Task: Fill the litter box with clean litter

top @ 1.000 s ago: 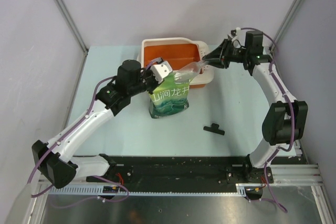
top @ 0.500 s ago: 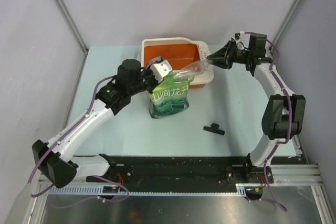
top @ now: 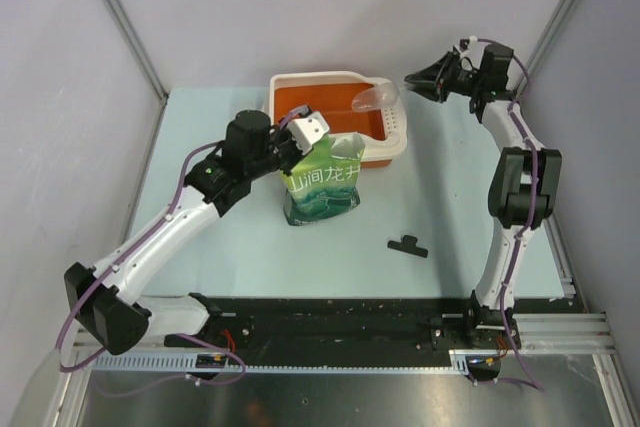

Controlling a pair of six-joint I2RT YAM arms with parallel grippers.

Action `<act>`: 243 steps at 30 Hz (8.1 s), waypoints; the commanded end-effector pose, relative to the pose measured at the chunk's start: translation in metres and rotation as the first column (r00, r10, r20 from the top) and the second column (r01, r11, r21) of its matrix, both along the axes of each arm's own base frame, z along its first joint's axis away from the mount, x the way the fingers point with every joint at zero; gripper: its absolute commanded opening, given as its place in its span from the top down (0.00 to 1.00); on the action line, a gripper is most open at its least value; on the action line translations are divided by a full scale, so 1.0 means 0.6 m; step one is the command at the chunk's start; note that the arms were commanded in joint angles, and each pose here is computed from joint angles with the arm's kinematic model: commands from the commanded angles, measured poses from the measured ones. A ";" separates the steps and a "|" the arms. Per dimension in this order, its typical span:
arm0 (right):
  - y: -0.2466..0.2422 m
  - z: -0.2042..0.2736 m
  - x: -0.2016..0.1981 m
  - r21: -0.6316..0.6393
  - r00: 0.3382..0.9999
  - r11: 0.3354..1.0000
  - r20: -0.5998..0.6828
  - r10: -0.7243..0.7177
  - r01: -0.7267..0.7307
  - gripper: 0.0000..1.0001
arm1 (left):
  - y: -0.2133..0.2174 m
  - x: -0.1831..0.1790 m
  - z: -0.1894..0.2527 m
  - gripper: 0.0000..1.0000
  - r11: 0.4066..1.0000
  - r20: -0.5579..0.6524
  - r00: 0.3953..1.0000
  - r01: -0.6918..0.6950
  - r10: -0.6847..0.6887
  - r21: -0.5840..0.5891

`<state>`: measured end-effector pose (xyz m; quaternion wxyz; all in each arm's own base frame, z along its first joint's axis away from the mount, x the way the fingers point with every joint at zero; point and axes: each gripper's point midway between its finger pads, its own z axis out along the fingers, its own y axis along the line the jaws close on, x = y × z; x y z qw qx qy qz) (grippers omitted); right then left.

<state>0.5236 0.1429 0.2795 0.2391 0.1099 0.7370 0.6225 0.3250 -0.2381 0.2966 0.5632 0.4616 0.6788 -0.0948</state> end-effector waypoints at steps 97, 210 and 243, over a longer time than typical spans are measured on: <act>0.331 -0.191 -0.296 -0.601 0.983 0.783 -0.022 0.185 -0.161 1.00 | -0.037 -0.050 0.151 1.00 0.903 -0.009 1.000 0.020 -0.027 -0.429; 0.087 -0.034 -0.173 0.090 0.954 0.961 -0.129 0.272 -0.262 1.00 | 0.051 -0.006 0.098 1.00 0.997 0.239 0.970 -0.057 0.042 0.054; 0.075 -0.048 -0.030 0.105 0.975 0.976 -0.100 0.199 -0.189 1.00 | 0.069 0.035 0.086 1.00 0.985 0.227 0.966 -0.150 0.128 0.084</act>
